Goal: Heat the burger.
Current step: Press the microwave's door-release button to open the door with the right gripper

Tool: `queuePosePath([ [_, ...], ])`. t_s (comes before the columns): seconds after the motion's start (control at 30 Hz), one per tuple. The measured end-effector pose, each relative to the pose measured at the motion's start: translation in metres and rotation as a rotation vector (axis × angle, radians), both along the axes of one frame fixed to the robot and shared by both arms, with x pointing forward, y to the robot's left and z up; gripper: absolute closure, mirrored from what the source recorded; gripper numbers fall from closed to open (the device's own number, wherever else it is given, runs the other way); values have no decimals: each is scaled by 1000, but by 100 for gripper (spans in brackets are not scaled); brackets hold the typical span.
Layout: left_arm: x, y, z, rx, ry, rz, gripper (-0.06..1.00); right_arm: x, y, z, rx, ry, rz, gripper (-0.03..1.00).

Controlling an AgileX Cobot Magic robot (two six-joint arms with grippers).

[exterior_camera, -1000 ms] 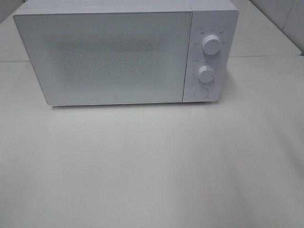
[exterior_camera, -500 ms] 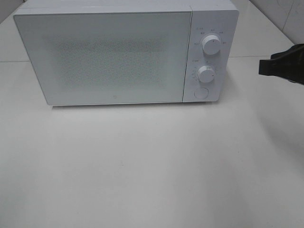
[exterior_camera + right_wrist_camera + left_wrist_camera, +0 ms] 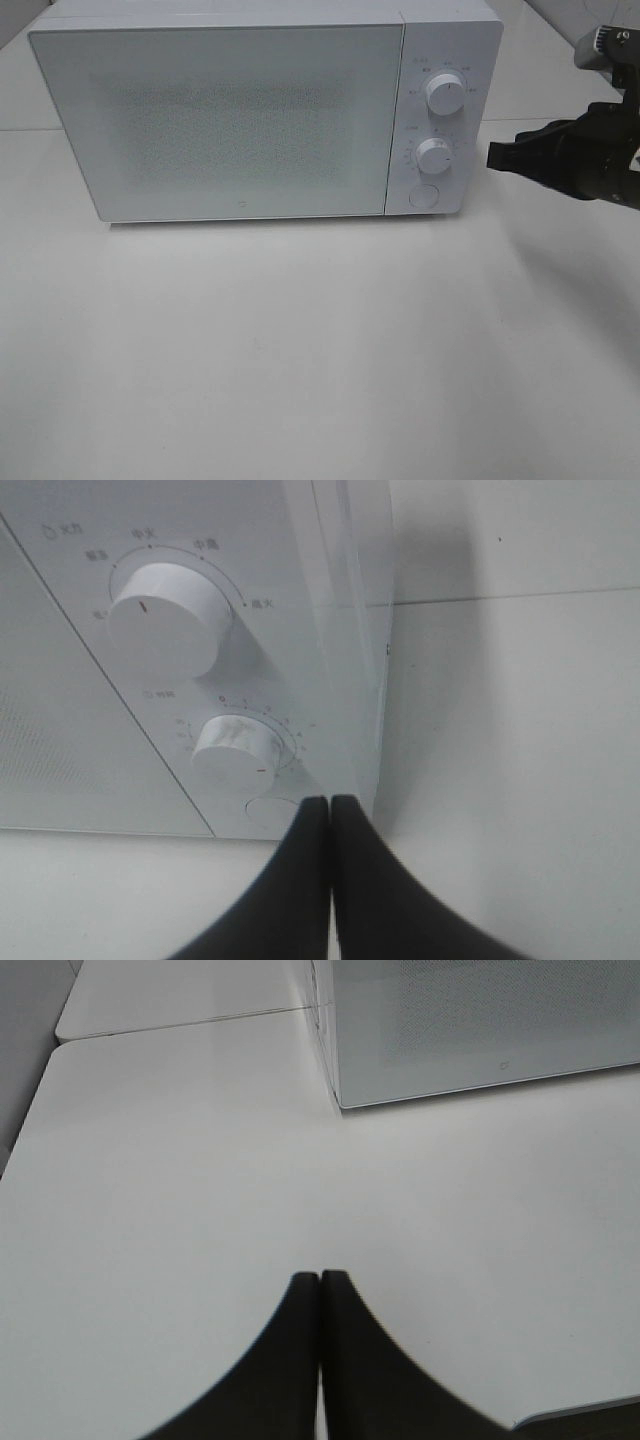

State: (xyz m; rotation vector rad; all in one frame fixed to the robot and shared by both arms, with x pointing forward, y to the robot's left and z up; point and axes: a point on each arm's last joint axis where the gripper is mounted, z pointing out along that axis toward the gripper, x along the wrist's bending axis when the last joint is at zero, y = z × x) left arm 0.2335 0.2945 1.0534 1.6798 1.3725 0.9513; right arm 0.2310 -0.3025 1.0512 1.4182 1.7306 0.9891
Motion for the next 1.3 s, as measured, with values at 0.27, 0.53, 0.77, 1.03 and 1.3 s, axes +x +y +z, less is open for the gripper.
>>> queuePosePath([
  [0.27, 0, 0, 0, 0, 0, 0, 94, 0, 0, 0, 0, 0, 0, 34],
  [0.53, 0, 0, 0, 0, 0, 0, 94, 0, 0, 0, 0, 0, 0, 34],
  [0.77, 0, 0, 0, 0, 0, 0, 94, 0, 0, 0, 0, 0, 0, 34],
  [1.03, 0, 0, 0, 0, 0, 0, 94, 0, 0, 0, 0, 0, 0, 34],
  [1.3, 0, 0, 0, 0, 0, 0, 94, 0, 0, 0, 0, 0, 0, 34],
])
